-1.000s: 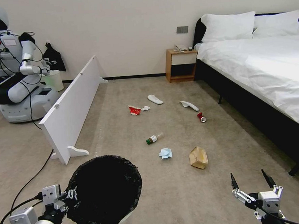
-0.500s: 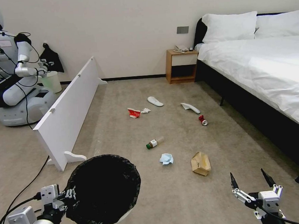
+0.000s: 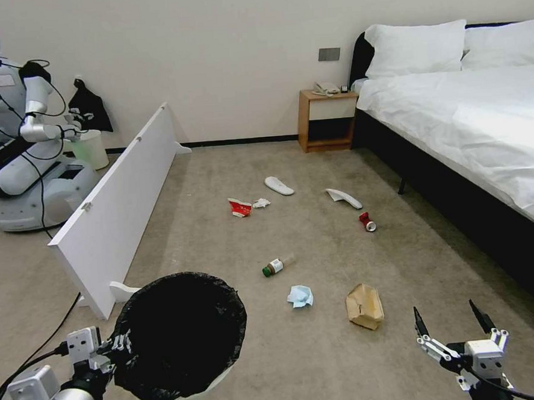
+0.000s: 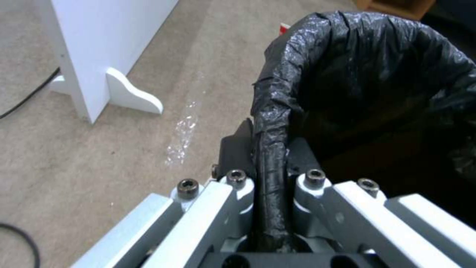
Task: Pick up the trash bin, then pick up the garbage from the floor and place it into the trash bin.
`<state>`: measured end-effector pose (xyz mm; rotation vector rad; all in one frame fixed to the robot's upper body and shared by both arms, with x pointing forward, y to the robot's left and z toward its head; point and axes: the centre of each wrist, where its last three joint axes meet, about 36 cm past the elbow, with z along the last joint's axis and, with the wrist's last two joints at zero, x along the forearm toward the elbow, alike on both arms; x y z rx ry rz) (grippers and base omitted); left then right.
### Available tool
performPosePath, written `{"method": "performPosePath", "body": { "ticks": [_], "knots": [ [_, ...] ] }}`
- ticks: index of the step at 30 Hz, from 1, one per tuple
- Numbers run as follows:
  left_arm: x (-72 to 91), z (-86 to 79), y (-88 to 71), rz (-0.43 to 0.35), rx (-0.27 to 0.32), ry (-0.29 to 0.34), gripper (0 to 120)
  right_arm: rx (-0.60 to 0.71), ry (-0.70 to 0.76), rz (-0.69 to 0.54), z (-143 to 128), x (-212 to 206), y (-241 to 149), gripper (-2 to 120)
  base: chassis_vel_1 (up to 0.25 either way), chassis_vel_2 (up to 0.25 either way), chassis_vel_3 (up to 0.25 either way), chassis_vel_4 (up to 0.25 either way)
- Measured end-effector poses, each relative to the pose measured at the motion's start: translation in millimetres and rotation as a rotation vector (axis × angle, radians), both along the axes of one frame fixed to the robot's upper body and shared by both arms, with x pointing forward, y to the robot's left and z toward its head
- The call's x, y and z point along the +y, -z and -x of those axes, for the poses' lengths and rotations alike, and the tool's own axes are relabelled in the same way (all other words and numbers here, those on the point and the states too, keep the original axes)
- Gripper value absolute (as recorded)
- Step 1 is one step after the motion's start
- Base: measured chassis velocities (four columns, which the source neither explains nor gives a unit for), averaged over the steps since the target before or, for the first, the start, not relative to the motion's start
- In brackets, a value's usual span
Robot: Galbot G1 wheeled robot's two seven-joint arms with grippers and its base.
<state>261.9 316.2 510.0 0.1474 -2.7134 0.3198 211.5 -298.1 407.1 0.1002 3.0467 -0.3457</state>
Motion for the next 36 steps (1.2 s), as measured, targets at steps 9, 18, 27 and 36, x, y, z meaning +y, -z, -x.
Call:
{"method": "performPosePath", "body": {
  "ticks": [9, 18, 27, 36],
  "knots": [
    [2.1, -2.6, -1.1, 0.008, 0.002, -0.007, 4, -0.001, 0.006, 0.005, 0.8, -1.9, -1.1, 100, -0.101, 0.113, 0.106, -0.102],
    [1.5, -3.8, -1.6, 0.01, 0.004, -0.006, 4, -0.003, 0.006, 0.008, 0.6, -2.9, -1.3, 100, -0.107, 0.11, 0.115, -0.105],
    [1.2, -3.4, -1.0, 0.012, 0.008, -0.007, 4, -0.001, -0.003, 0.01, -1.5, -5.4, 1.9, 100, -0.104, 0.107, 0.094, -0.108],
    [0.7, -3.7, -0.8, 0.014, 0.011, -0.012, 4, -0.002, -0.006, 0.009, -2.7, -6.9, 2.2, 100, -0.086, 0.092, 0.094, -0.092]
  ]
}}
